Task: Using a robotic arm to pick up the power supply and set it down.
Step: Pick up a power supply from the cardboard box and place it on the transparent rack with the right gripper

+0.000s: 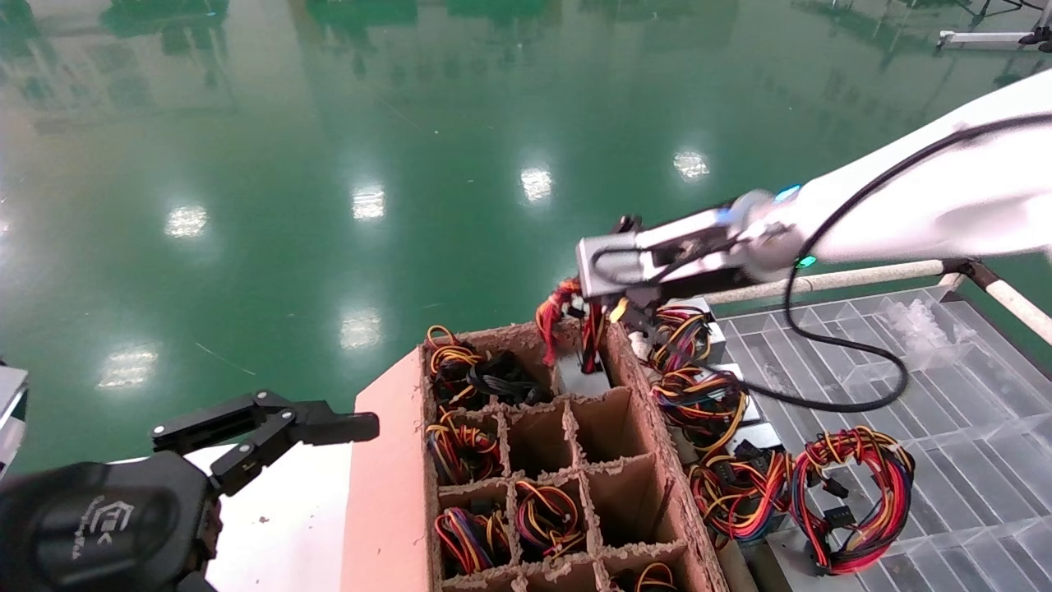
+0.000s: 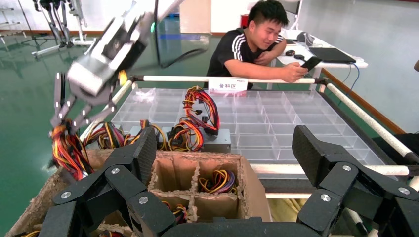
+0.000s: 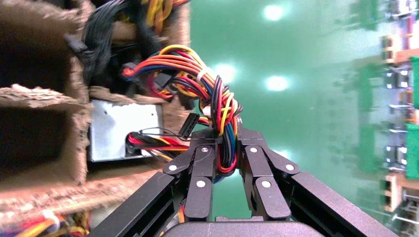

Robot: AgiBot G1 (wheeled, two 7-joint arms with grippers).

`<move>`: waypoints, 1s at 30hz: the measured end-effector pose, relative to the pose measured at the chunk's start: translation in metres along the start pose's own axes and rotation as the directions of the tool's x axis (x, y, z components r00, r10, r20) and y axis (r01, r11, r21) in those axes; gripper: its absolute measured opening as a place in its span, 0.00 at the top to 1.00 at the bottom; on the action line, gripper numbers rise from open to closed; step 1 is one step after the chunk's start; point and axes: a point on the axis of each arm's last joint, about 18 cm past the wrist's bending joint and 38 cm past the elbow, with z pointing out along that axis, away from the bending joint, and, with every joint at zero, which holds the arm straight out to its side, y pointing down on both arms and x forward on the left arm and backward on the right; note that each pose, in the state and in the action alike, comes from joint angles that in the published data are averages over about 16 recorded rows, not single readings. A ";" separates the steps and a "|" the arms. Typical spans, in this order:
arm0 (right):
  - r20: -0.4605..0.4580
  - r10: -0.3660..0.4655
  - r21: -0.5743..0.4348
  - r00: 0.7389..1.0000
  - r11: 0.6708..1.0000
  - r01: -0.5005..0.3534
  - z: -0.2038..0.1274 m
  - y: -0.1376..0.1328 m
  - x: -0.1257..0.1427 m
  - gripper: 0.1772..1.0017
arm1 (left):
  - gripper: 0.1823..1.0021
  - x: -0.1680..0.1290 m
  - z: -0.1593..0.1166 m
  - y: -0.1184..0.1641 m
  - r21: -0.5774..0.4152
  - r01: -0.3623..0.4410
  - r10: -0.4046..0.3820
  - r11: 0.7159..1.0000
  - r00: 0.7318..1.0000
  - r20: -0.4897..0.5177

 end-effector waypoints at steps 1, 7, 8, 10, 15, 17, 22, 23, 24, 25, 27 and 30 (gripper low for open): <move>-0.018 0.010 0.011 1.000 1.000 -0.010 -0.006 0.000 0.005 0.93 | 0.00 0.000 0.000 0.000 0.000 0.000 0.000 1.000 1.000 0.000; -0.130 0.049 0.060 0.990 0.997 -0.042 -0.046 -0.003 0.036 0.93 | 0.00 0.000 0.000 0.000 0.000 0.000 0.000 1.000 1.000 0.000; -0.150 0.052 0.065 0.987 0.997 -0.043 -0.052 -0.003 0.041 0.93 | 0.00 0.000 0.000 0.000 0.000 0.000 0.000 1.000 1.000 0.000; -0.189 0.056 0.073 0.980 0.996 -0.043 -0.065 -0.004 0.050 0.93 | 0.00 0.000 0.000 0.000 0.000 0.000 0.000 1.000 1.000 0.000; -0.279 0.052 0.080 0.959 0.996 -0.031 -0.092 -0.004 0.067 0.93 | 0.00 0.000 0.000 0.000 0.000 0.000 0.000 1.000 1.000 0.000; -0.308 0.046 0.076 0.950 0.997 -0.024 -0.100 -0.003 0.072 0.93 | 0.00 0.000 0.000 0.000 0.000 0.000 0.000 1.000 1.000 0.000; -0.375 0.033 0.052 0.927 0.999 -0.014 -0.119 0.005 0.082 0.93 | 0.00 0.000 0.000 0.000 0.000 0.000 0.000 1.000 1.000 0.000; -0.387 0.031 0.045 0.922 0.999 -0.014 -0.122 0.007 0.084 0.93 | 0.00 0.000 0.000 0.000 0.000 0.000 0.000 1.000 1.000 0.000; -0.398 0.028 0.038 0.917 0.999 -0.015 -0.125 0.010 0.086 0.93 | 0.00 0.000 0.000 0.000 0.000 0.000 0.000 1.000 1.000 0.000; -0.409 0.026 0.030 0.912 0.999 -0.016 -0.128 0.013 0.087 0.93 | 0.00 0.000 0.000 0.000 0.000 0.000 0.000 1.000 1.000 0.000; -0.426 0.022 0.011 0.904 1.000 -0.019 -0.133 0.020 0.089 0.93 | 0.00 0.000 0.000 0.000 0.000 0.000 0.000 1.000 1.000 0.000; -0.445 0.018 -0.019 0.895 0.999 -0.030 -0.139 0.033 0.091 0.93 | 0.00 0.000 0.000 0.000 0.000 0.000 0.000 1.000 1.000 0.000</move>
